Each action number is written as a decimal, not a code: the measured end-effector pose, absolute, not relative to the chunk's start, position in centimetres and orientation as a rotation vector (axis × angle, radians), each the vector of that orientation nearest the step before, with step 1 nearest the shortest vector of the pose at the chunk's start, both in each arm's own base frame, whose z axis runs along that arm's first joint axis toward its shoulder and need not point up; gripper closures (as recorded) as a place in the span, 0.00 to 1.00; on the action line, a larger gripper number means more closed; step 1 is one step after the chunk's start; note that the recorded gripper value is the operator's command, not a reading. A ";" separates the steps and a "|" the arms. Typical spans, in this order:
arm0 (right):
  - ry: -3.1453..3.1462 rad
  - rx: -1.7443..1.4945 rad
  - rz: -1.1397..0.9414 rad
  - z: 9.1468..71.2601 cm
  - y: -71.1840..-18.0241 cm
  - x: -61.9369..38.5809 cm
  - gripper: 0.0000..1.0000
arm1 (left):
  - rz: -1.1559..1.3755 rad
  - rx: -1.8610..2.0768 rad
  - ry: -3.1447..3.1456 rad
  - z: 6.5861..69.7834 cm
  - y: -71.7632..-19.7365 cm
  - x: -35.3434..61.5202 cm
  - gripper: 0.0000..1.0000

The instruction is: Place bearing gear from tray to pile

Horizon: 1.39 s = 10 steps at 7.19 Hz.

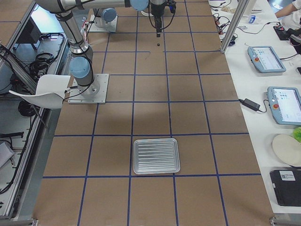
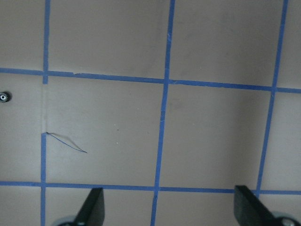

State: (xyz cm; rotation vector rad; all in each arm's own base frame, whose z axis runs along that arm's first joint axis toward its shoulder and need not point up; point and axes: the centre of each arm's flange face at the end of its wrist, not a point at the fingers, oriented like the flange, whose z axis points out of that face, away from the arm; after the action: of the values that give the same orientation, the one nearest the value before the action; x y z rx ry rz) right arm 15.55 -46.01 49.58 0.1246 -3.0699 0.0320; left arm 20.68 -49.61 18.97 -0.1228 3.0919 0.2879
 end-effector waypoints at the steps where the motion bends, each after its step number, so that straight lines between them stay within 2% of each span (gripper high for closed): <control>1: -3.075 0.119 0.028 50.4 -45.7 13.1 0.00 | 0.265 -0.118 3.089 19.5 -50.1 20.6 0.01; 5: -3.064 0.091 0.250 51.7 -46.9 11.4 0.00 | 0.088 -0.092 3.030 28.8 -58.8 14.9 0.00; 7: -3.073 0.025 0.291 51.3 -47.1 11.5 0.00 | 0.070 -0.144 3.029 33.3 -62.0 6.7 0.00; 10: -3.124 -0.084 0.284 51.0 -47.0 11.9 0.00 | 0.057 -0.077 3.091 34.1 -62.0 -9.8 0.00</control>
State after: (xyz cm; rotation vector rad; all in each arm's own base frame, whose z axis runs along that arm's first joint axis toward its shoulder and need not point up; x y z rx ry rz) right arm 11.87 -46.96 50.97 -0.0837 -3.1239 0.2845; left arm -9.77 -62.00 34.05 -0.0771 3.0907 0.0570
